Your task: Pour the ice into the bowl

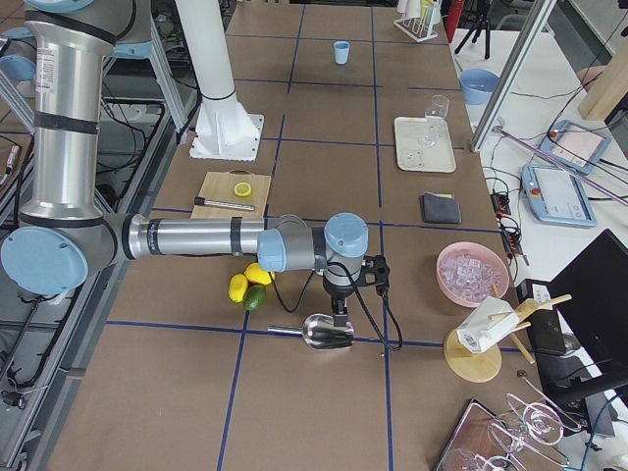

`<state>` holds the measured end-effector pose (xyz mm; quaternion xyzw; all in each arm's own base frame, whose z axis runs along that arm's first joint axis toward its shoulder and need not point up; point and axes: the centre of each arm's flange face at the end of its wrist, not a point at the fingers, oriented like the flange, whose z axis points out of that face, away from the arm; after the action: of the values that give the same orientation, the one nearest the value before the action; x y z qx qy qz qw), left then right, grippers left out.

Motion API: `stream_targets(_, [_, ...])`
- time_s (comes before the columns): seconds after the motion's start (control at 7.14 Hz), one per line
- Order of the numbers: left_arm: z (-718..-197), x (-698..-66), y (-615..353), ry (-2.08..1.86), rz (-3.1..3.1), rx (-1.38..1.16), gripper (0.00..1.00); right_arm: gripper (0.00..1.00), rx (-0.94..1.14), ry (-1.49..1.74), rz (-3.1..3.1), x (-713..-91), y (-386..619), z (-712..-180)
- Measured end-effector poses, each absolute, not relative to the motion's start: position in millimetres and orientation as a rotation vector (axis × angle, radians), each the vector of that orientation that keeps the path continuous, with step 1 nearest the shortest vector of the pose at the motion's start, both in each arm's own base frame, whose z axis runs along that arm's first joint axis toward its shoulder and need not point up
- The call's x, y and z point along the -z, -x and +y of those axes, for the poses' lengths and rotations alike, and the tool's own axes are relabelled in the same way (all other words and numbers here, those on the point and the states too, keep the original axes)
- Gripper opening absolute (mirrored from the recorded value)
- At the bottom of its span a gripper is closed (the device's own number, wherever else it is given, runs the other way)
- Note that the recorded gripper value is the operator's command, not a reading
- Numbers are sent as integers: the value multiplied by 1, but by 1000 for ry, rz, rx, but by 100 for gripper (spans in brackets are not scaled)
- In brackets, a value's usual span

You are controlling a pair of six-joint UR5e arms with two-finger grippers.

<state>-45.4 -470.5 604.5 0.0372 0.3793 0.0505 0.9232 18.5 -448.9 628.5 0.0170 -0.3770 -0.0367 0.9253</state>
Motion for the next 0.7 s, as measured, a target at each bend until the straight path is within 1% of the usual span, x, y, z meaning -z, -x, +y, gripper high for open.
stream_targets(0.7, [-466, -596, 50, -148, 757, -187, 100, 100, 79, -43, -782, -623, -18, -448])
